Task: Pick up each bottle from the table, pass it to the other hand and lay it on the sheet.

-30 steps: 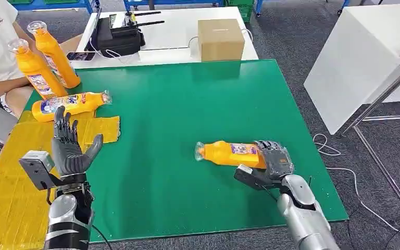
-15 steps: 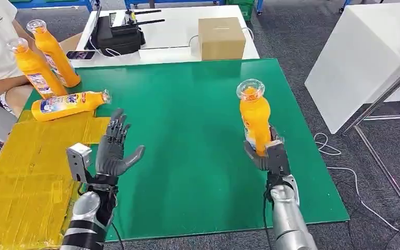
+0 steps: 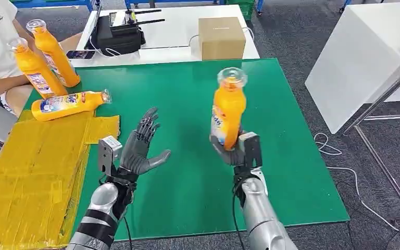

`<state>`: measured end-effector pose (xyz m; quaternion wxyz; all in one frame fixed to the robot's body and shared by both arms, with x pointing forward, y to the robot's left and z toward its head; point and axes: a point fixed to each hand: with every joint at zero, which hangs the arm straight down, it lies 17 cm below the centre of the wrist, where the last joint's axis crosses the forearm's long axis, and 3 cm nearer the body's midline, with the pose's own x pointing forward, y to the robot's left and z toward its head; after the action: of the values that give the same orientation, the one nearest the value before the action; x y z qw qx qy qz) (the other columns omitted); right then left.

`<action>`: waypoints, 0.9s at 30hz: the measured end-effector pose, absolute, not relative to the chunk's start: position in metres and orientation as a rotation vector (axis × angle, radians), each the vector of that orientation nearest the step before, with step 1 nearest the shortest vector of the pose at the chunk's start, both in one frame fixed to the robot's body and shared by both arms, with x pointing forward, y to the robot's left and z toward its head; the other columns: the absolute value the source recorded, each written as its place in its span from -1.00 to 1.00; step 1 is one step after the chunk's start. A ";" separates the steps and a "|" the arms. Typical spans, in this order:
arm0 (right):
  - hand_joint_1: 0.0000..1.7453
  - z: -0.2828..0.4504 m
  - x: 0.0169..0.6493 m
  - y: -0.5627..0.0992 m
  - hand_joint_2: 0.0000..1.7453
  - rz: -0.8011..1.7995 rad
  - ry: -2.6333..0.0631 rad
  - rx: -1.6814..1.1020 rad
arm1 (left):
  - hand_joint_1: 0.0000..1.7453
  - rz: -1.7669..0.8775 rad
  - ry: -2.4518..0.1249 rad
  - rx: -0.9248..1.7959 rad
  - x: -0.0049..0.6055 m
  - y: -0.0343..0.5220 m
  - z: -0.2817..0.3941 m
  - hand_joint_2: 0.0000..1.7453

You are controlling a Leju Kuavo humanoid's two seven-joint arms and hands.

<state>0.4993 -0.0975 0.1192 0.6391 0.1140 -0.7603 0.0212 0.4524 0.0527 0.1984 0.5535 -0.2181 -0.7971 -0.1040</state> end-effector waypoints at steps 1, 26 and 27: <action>1.00 0.119 0.498 -0.091 1.00 0.058 -1.732 0.270 | -1.00 -0.250 -1.883 -0.518 0.452 0.051 0.198 1.00; 1.00 0.122 0.455 0.043 1.00 0.337 -1.671 0.375 | -1.00 -0.261 -1.863 -0.537 0.461 0.041 0.201 1.00; 1.00 0.122 0.446 0.057 1.00 0.394 -1.671 0.387 | -1.00 -0.259 -1.863 -0.534 0.462 0.042 0.201 1.00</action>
<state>0.4458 0.0575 0.1218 0.6372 0.1694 -0.7317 0.1727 0.4617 0.0416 0.2011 0.5590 -0.2264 -0.7901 -0.1097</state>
